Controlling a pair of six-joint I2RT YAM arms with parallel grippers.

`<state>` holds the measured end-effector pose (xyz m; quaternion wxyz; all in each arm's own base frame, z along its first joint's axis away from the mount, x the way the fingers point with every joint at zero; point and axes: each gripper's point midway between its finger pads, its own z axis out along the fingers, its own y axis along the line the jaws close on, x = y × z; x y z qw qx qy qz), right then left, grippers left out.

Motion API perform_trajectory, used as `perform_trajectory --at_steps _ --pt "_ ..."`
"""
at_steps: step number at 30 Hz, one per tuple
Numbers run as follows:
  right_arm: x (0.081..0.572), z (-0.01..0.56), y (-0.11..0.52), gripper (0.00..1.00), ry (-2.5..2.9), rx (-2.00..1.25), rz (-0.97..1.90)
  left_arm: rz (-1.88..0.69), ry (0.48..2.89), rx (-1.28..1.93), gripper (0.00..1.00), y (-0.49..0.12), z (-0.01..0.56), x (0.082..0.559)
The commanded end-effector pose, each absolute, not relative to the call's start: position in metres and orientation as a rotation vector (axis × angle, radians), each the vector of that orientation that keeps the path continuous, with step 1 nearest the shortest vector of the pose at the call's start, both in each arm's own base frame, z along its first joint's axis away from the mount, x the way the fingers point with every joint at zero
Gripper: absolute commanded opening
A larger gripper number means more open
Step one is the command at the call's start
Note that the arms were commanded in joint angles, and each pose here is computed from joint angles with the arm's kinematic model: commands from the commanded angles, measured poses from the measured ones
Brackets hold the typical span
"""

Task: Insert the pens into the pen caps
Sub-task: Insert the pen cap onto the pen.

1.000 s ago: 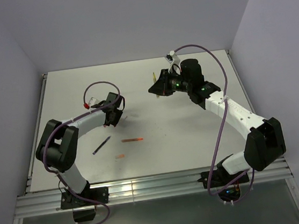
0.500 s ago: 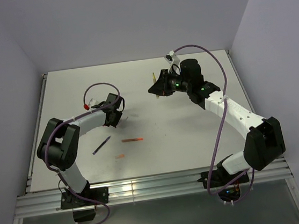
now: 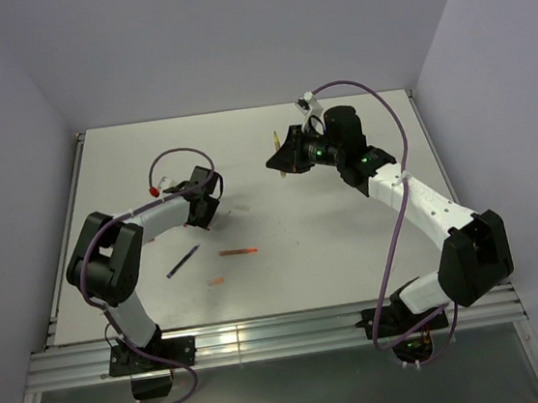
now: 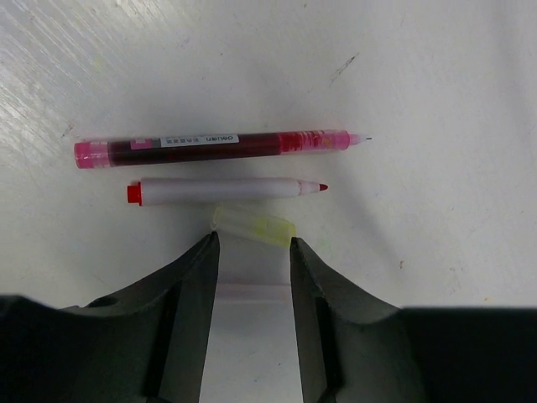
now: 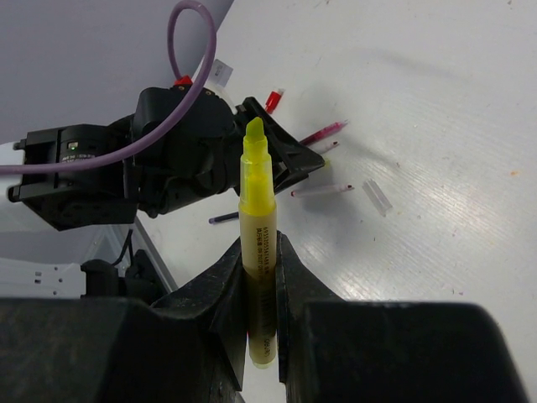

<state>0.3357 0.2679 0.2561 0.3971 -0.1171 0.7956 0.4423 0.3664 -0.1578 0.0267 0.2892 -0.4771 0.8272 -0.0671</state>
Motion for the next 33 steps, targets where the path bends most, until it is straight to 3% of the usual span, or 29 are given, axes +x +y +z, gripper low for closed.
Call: perform_trajectory --at_steps 1,33 --pt "0.341 0.261 0.269 0.00 1.975 -0.316 1.125 -0.160 2.171 -1.299 0.44 -0.153 0.036 0.375" --pt "0.341 0.259 0.270 0.00 1.978 -0.333 1.130 0.002 2.265 -1.303 0.43 -0.146 0.016 0.376"
